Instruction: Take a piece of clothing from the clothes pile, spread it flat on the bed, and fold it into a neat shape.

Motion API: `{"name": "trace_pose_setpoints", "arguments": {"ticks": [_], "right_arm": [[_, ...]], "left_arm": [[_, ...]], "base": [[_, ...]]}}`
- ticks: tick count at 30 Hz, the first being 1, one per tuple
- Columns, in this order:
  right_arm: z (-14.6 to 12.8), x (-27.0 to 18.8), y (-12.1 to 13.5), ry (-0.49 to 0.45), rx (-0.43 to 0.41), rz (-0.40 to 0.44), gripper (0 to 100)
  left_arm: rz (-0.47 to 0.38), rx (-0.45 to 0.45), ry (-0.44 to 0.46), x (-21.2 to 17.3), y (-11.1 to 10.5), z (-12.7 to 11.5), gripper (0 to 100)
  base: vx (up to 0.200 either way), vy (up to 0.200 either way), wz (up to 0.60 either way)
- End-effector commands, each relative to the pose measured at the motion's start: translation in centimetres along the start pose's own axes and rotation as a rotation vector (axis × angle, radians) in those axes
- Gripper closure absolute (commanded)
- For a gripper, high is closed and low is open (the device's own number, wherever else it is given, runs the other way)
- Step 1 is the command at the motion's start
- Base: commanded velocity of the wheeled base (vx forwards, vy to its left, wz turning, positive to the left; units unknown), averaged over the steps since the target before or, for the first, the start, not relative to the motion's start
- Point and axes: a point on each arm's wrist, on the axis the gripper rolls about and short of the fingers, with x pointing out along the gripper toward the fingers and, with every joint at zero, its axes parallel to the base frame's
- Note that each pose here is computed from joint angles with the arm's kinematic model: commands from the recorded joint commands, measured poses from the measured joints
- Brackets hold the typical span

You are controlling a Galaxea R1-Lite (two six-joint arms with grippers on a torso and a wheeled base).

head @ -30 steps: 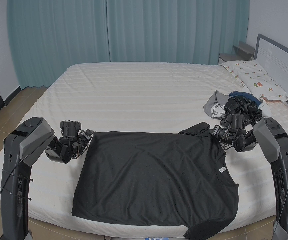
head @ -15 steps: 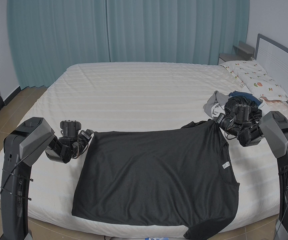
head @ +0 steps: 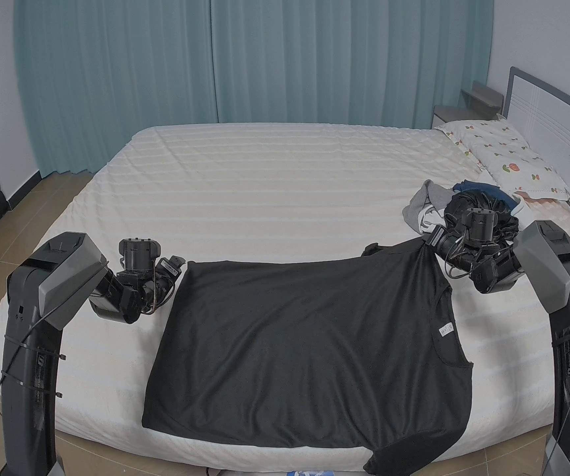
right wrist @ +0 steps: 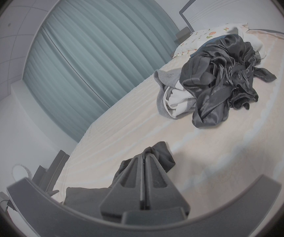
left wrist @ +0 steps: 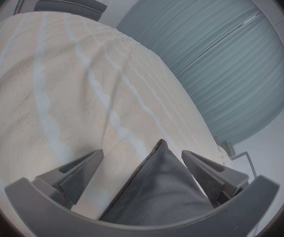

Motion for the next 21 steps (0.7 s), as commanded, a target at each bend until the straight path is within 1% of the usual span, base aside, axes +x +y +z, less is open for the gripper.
{"name": "trace_pose_setpoints", "arguments": {"ticks": [1, 3, 4, 5, 8, 11, 13, 14, 16, 21], "right_arm": [[-0.8, 0.3, -1.6, 0.020, -0.009, -0.033, 100], [-1.0, 0.3, -2.1, 0.026, -0.016, -0.046, 100], [-1.5, 0.5, -2.7, 0.035, -0.025, -0.057, 100], [-1.7, 0.5, -2.8, 0.033, -0.025, -0.059, 0], [-1.5, 0.3, -2.7, 0.029, -0.025, -0.062, 0], [0.4, -1.5, -2.1, 0.017, -0.022, -0.065, 0], [0.7, -2.2, -1.9, 0.021, -0.020, -0.066, 0], [0.9, -3.7, -1.9, 0.043, -0.010, -0.080, 0], [1.0, -5.3, -2.1, 0.060, 0.007, -0.102, 0], [0.2, -10.1, -1.6, 0.095, 0.035, -0.133, 0]], "left_arm": [[0.000, 0.000, 0.000, 0.0, 0.0, 0.0, 0], [0.000, 0.000, 0.000, 0.0, 0.0, 0.0, 0], [0.001, -0.002, 0.001, -0.1, 0.0, 0.0, 0], [0.001, -0.002, 0.001, -0.1, 0.0, 0.0, 0], [0.003, -0.003, 0.002, -0.3, 0.0, 0.0, 0], [-0.015, -0.007, -0.010, -0.7, -0.1, 0.1, 0], [-0.027, -0.008, -0.016, -0.9, -0.1, 0.1, 0], [-0.048, -0.008, -0.034, -1.6, -0.1, 0.2, 0], [-0.075, -0.012, -0.054, -2.9, -0.7, 0.9, 0], [-0.126, -0.012, -0.052, -6.1, -2.3, 2.2, 0]], "base": [[0.000, 0.000, 0.00], [0.000, 0.000, 0.00], [0.000, 0.000, 0.00], [0.000, 0.000, 0.00], [0.000, 0.000, 0.00], [0.000, 0.000, 0.00], [0.000, 0.000, 0.00], [0.000, 0.000, 0.00], [0.000, 0.000, 0.00], [0.000, 0.000, 0.00]]}}
